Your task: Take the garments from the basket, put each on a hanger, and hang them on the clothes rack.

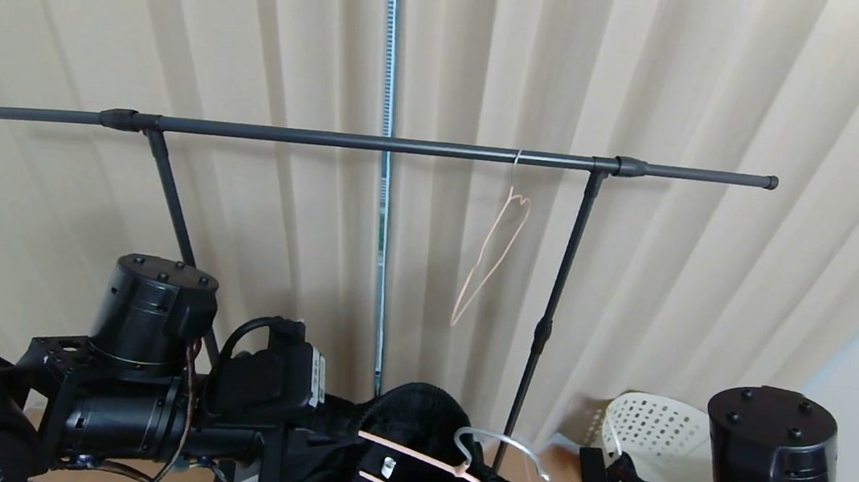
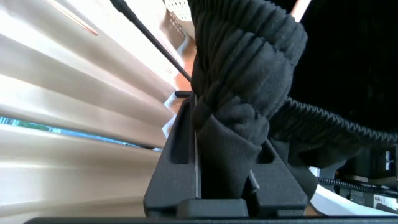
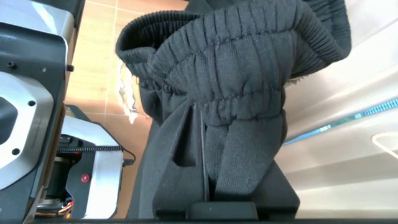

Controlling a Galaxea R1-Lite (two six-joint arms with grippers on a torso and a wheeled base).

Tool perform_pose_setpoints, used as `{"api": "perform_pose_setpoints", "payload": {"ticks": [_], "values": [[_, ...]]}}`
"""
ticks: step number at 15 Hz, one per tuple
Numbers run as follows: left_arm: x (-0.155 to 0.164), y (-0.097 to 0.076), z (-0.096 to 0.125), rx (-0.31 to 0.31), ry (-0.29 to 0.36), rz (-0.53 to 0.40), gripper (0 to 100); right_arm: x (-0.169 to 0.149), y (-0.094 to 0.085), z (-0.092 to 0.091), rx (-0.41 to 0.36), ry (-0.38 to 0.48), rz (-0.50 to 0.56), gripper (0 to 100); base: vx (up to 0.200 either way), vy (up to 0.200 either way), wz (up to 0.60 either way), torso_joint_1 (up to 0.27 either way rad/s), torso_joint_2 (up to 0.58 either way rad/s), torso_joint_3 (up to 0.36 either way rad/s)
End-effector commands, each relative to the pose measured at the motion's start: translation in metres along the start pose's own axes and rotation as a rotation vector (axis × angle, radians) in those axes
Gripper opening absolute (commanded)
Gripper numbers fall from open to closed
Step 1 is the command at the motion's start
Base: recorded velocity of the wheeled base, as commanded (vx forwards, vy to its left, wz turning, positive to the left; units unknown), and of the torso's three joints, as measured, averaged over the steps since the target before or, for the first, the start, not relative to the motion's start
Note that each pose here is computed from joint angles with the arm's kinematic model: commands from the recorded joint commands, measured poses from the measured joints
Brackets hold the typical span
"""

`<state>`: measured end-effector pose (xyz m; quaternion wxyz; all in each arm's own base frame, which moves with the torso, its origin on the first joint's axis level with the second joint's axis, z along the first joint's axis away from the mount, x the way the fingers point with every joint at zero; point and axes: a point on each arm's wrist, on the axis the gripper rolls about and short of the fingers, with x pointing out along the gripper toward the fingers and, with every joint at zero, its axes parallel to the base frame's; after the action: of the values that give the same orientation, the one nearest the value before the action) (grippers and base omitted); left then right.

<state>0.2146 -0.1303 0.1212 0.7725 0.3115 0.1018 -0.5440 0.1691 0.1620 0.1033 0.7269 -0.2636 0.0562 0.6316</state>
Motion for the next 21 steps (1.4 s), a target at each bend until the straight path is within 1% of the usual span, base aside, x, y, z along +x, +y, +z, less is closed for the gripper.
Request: {"api": "perform_pose_setpoints", "payload": {"ticks": [1,5,6,7,9,10,11,17,19,21], "values": [[-0.003,0.0,0.002,0.006,-0.009,0.008,0,0.002,-0.002,0.0,0.003,0.003,-0.001,0,0.0,0.0,0.0,0.0,0.0,0.0],[-0.008,-0.001,0.005,0.014,-0.018,0.018,0,0.003,-0.006,0.001,0.035,0.002,-0.016,0,0.0,0.0,0.0,0.0,0.0,0.0],[-0.01,-0.001,0.006,0.017,-0.021,0.025,0,0.002,-0.008,0.0,0.04,0.003,-0.025,100,0.0,0.0,0.0,0.0,0.0,0.0],[-0.01,-0.002,0.006,0.017,-0.019,0.028,0,0.002,-0.009,0.0,0.046,0.003,-0.029,100,0.0,0.0,0.0,0.0,0.0,0.0],[-0.014,-0.003,0.005,0.011,0.003,0.056,0,-0.001,-0.015,0.001,0.118,-0.01,-0.048,100,0.0,0.0,0.0,0.0,0.0,0.0],[-0.016,-0.004,0.004,0.005,0.005,0.06,0,-0.002,-0.017,0.0,0.144,-0.017,-0.047,100,0.0,0.0,0.0,0.0,0.0,0.0],[-0.021,-0.007,0.004,-0.013,0.003,0.065,0,-0.007,-0.022,-0.002,0.16,-0.04,-0.037,100,0.0,0.0,0.0,0.0,0.0,0.0],[-0.039,-0.008,-0.005,-0.077,0.016,0.117,0,-0.015,-0.032,-0.007,0.17,-0.046,-0.072,100,0.0,0.0,0.0,0.0,0.0,0.0],[-0.045,-0.008,-0.004,-0.089,0.007,0.139,0,-0.017,-0.035,-0.008,0.175,-0.047,-0.081,100,0.0,0.0,0.0,0.0,0.0,0.0],[-0.047,-0.009,-0.004,-0.089,0.006,0.141,0,-0.019,-0.039,-0.01,0.179,-0.053,-0.086,100,0.0,0.0,0.0,0.0,0.0,0.0]]}}
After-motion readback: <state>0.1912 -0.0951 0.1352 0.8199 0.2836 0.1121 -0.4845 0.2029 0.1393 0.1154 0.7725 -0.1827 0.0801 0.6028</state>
